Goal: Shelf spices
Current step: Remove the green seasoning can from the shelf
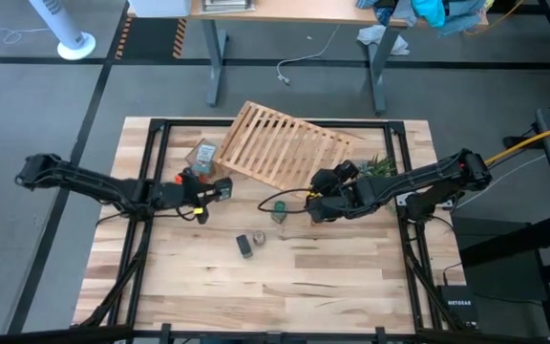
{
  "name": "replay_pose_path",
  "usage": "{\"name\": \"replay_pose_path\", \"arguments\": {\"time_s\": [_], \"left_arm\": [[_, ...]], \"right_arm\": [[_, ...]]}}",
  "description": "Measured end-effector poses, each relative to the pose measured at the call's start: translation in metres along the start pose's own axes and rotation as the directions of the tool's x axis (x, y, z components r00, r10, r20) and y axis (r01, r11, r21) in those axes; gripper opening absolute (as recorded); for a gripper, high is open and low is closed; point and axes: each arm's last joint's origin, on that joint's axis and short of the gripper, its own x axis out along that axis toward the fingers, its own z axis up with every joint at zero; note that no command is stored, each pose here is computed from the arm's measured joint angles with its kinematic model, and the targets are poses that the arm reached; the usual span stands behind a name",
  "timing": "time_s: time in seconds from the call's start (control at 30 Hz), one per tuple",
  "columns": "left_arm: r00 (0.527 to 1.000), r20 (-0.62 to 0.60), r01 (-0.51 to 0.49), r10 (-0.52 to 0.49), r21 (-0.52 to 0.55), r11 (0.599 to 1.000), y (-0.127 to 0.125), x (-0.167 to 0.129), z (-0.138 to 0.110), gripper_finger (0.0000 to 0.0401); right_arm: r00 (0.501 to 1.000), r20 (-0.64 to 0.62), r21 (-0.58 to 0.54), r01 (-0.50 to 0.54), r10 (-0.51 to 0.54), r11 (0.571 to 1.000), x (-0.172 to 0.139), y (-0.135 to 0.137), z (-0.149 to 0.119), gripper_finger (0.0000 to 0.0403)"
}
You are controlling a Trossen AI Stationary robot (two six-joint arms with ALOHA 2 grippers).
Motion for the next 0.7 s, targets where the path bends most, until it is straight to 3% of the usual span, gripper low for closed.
{"name": "replay_pose_path", "arguments": {"time_s": [0.3,0.43,0.7], "left_arm": [[0.996,0.083,-0.003,0.019,-0.197,0.980,-0.002,-0.003,-0.035,0.0101],[0.996,0.086,-0.020,0.035,-0.175,0.984,-0.006,-0.007,-0.043,0.0101],[0.997,0.058,0.048,-0.041,-0.126,0.991,-0.019,-0.013,-0.052,0.0101]], "right_arm": [[0.997,0.031,-0.023,-0.068,0.069,0.997,-0.013,0.013,-0.007,0.0337],[0.995,0.046,-0.056,-0.089,0.092,0.994,-0.021,0.019,-0.012,0.0337],[0.990,0.095,-0.098,-0.093,0.102,0.991,-0.034,0.026,-0.020,0.0337]]}}
